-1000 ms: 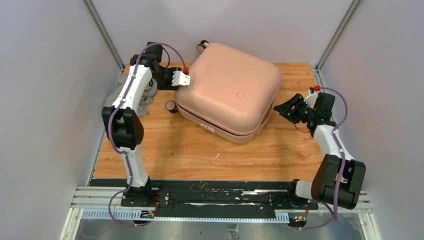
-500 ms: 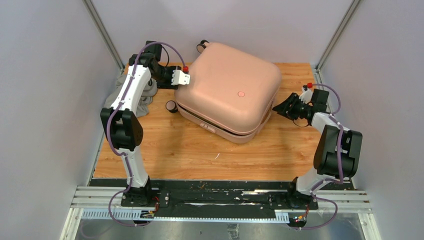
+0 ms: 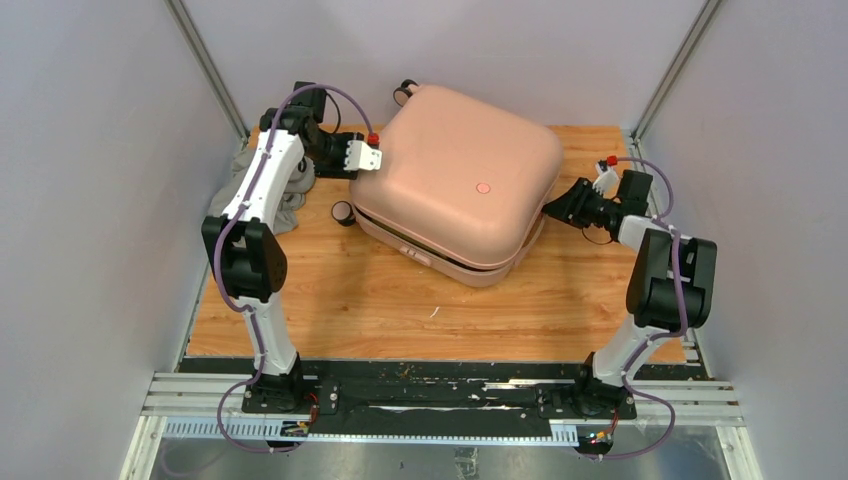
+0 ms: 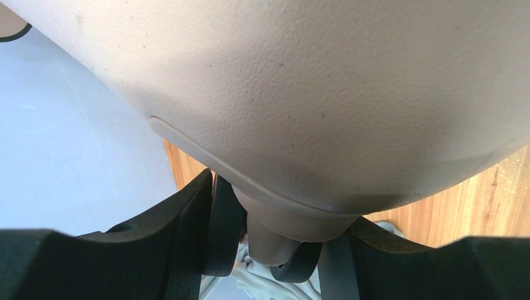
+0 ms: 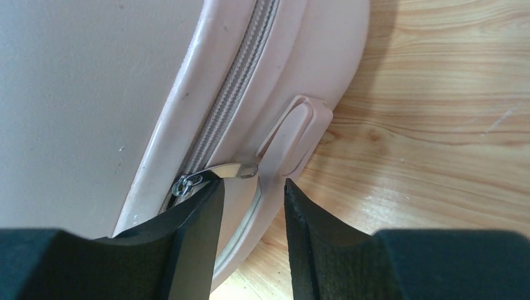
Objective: Pack the luggage
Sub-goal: Zip the luggage at the center of the board.
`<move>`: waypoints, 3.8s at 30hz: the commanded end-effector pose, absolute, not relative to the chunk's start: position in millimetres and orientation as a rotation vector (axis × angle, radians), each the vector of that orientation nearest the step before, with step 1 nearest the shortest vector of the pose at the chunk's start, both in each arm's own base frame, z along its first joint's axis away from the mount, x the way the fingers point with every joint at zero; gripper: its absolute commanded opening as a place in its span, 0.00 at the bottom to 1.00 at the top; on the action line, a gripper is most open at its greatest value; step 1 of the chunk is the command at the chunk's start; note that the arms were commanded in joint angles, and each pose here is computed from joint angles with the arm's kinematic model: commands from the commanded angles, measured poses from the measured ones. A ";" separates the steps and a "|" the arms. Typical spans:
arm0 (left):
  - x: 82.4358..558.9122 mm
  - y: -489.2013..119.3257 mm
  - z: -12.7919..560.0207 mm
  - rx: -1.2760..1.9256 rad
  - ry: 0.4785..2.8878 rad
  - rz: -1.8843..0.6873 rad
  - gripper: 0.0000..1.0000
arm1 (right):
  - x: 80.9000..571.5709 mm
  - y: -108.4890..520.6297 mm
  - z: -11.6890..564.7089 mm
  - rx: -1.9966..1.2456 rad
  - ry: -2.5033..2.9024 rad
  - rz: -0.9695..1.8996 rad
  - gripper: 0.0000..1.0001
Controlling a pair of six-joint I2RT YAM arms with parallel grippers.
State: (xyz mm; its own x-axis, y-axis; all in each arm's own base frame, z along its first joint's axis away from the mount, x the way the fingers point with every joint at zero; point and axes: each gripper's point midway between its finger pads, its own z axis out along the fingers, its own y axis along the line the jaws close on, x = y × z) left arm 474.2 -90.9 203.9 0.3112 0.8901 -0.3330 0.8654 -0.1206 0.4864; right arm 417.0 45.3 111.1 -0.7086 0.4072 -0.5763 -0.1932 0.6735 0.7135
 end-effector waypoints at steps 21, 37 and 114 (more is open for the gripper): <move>488.9 -99.0 244.3 1.875 1.505 0.157 0.00 | 411.2 81.0 89.7 0.183 2.186 1.074 0.00; 485.7 -98.1 233.1 1.910 1.513 0.156 0.00 | 379.6 85.6 98.7 0.290 2.233 0.976 0.50; 525.0 -92.1 250.0 1.752 1.497 0.211 0.00 | 394.3 63.1 154.2 0.083 1.815 0.901 0.63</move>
State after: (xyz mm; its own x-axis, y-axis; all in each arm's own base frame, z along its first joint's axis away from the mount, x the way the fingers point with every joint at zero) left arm 522.2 -75.3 195.2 0.2658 0.9211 -0.2844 0.8270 -0.0662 0.5583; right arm 382.4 69.9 117.4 -0.5061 0.3981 -0.7651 -0.1946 0.8115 0.5510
